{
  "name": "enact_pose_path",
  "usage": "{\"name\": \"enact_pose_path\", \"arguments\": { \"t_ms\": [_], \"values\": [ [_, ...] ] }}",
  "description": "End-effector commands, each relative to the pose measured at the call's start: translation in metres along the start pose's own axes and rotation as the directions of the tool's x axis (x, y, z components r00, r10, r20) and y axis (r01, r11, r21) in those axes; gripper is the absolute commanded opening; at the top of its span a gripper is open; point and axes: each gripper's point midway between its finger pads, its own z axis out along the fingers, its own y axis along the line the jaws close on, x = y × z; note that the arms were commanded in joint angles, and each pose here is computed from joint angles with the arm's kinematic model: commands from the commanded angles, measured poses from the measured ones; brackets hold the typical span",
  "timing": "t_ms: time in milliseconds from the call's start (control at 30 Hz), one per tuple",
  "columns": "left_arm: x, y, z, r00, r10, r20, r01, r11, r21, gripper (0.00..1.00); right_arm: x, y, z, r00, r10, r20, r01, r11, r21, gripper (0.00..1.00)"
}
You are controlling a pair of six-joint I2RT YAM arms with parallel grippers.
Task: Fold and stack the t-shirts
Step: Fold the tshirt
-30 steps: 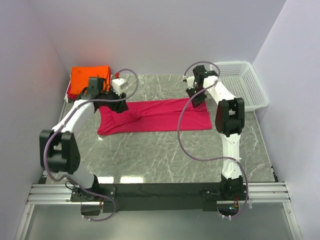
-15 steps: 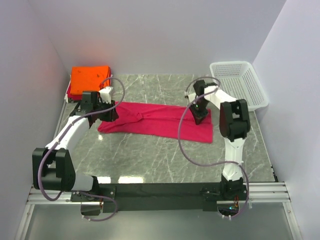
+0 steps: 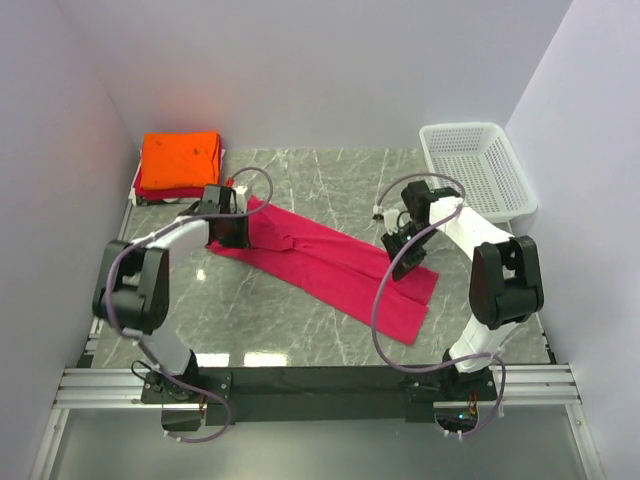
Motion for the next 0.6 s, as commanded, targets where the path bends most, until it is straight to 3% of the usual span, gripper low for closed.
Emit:
{"name": "enact_pose_path", "arguments": {
  "t_ms": [0, 100, 233, 267, 333, 367, 433, 467, 533, 567],
  "values": [
    [-0.031, 0.009, 0.019, 0.998, -0.031, 0.047, 0.034, 0.998, -0.057, 0.16, -0.026, -0.027, -0.011, 0.997, -0.015, 0.071, 0.005, 0.990, 0.143, 0.17],
    [-0.032, 0.009, 0.040, 1.000, -0.016, 0.022, 0.017, 0.998, -0.064, 0.15, -0.030, -0.049, -0.002, 0.999, 0.013, 0.048, -0.023, 0.975, 0.220, 0.13],
    [-0.038, 0.018, 0.070, 0.999, 0.040, -0.018, -0.042, 0.994, -0.100, 0.13, -0.040, -0.056, 0.006, 0.998, 0.032, 0.050, -0.042, 0.975, 0.220, 0.13],
    [-0.057, 0.017, 0.075, 0.998, 0.054, 0.008, -0.053, 0.993, -0.101, 0.13, -0.043, -0.057, 0.005, 0.997, 0.036, 0.061, -0.049, 0.974, 0.221, 0.13],
    [-0.052, 0.024, 0.098, 0.995, 0.085, -0.050, -0.090, 0.990, -0.106, 0.11, -0.045, -0.058, 0.005, 0.997, 0.037, 0.064, -0.050, 0.974, 0.221, 0.13],
    [-0.080, 0.021, 0.101, 0.994, 0.112, -0.006, -0.112, 0.989, -0.100, 0.10, -0.045, -0.059, 0.006, 0.998, 0.030, 0.062, -0.044, 0.973, 0.226, 0.13],
    [-0.077, 0.025, 0.127, 0.978, 0.194, -0.074, -0.200, 0.976, -0.081, 0.08, -0.046, -0.060, 0.007, 0.998, 0.025, 0.063, -0.039, 0.973, 0.226, 0.13],
    [-0.114, 0.019, 0.127, 0.976, 0.216, -0.007, -0.216, 0.975, -0.059, 0.09, -0.047, -0.060, 0.008, 0.998, 0.022, 0.063, -0.035, 0.973, 0.226, 0.13],
    [-0.118, 0.015, 0.145, 0.966, 0.253, -0.042, -0.254, 0.967, -0.004, 0.18, -0.047, -0.059, 0.014, 0.999, 0.025, 0.045, -0.034, 0.977, 0.211, 0.13],
    [-0.162, 0.006, 0.138, 0.959, 0.278, 0.047, -0.279, 0.960, -0.001, 0.21, -0.046, -0.058, 0.017, 0.999, 0.033, 0.038, -0.040, 0.978, 0.203, 0.13]
  ]
}}
